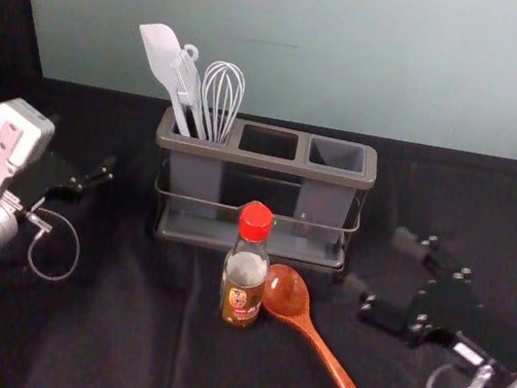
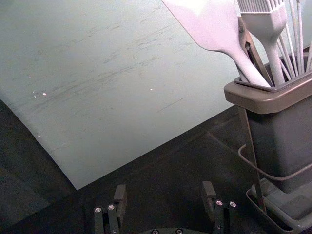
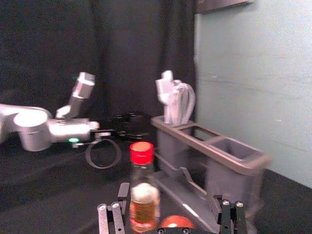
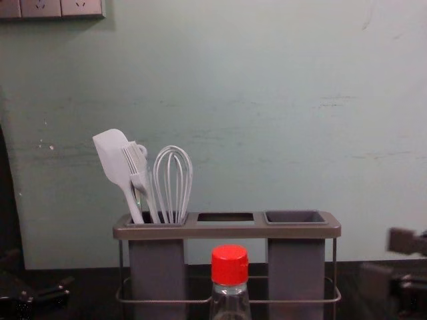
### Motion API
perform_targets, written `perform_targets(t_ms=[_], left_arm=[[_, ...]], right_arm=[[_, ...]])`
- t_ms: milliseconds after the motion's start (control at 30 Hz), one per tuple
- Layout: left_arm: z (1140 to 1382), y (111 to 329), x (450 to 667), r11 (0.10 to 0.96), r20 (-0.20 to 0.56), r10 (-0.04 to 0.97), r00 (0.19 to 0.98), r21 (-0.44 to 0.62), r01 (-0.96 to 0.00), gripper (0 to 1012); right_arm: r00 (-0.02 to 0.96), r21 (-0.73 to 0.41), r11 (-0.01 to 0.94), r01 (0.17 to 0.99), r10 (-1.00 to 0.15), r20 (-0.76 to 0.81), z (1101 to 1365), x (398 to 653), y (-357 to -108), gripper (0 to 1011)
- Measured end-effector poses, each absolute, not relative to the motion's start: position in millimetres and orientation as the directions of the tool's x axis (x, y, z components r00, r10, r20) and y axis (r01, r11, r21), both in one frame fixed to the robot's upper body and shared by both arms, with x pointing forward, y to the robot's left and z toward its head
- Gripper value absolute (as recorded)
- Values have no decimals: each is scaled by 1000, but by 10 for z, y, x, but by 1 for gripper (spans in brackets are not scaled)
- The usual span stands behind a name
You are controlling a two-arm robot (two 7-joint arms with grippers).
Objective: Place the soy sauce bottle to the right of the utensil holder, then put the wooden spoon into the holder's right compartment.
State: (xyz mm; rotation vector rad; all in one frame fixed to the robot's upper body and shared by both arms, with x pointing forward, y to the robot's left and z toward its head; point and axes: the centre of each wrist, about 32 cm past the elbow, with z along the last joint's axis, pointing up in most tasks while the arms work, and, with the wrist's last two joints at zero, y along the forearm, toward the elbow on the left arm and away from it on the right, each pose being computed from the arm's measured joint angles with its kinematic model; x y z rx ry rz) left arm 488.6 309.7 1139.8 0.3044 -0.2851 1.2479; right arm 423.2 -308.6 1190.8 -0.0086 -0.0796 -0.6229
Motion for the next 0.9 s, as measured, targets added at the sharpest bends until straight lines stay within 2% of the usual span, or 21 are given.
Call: perform_targets(t_ms=[300, 900], left_arm=[[11398, 3097, 4886, 287, 374, 880, 292, 70, -955, 1005], [11398, 3097, 4886, 287, 374, 880, 292, 70, -955, 1005]], right_arm=[[881, 0, 881, 472, -472, 42, 11853, 4378, -2848, 1002], [897, -30, 897, 440, -439, 46, 11848, 4679, -2557, 1003]])
